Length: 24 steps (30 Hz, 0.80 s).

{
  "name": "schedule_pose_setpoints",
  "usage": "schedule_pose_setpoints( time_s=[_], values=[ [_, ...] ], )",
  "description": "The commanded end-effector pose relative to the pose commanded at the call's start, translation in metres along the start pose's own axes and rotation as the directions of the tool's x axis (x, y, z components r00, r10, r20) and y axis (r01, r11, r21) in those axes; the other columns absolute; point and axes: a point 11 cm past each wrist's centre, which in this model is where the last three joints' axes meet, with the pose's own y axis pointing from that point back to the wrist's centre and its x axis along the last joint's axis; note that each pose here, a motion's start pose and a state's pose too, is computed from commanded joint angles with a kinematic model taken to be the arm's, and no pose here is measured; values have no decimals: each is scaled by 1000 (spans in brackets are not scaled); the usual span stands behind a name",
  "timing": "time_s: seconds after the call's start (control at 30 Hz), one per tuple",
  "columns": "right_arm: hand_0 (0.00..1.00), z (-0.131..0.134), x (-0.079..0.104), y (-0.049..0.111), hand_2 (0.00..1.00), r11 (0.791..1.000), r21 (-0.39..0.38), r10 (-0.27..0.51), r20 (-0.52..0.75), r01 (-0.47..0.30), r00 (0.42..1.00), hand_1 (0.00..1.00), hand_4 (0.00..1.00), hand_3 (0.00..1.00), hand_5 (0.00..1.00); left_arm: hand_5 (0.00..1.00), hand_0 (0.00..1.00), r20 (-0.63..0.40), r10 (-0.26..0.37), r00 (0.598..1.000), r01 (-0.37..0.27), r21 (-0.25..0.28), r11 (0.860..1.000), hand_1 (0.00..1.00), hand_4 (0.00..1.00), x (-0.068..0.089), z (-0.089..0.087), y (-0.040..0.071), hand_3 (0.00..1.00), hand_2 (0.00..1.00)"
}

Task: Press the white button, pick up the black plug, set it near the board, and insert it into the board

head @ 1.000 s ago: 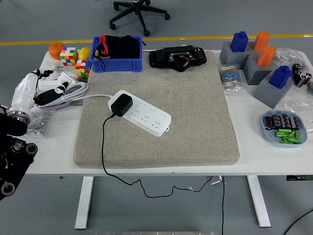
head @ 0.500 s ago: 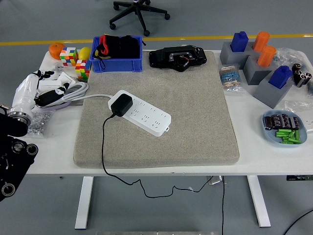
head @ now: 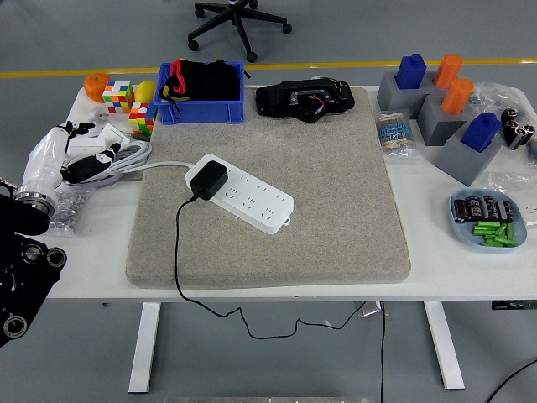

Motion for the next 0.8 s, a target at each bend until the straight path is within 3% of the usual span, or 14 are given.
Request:
schedule_pose_setpoints(
  time_s=[0.8],
  values=[
    [693, -2, -1, 0, 642, 1000, 4, 0, 5, 0, 1000, 626, 684, 582, 348, 507, 897, -11, 4, 1000, -3, 2, 1000, 878, 788, 0, 1, 0, 783, 812]
  ],
)
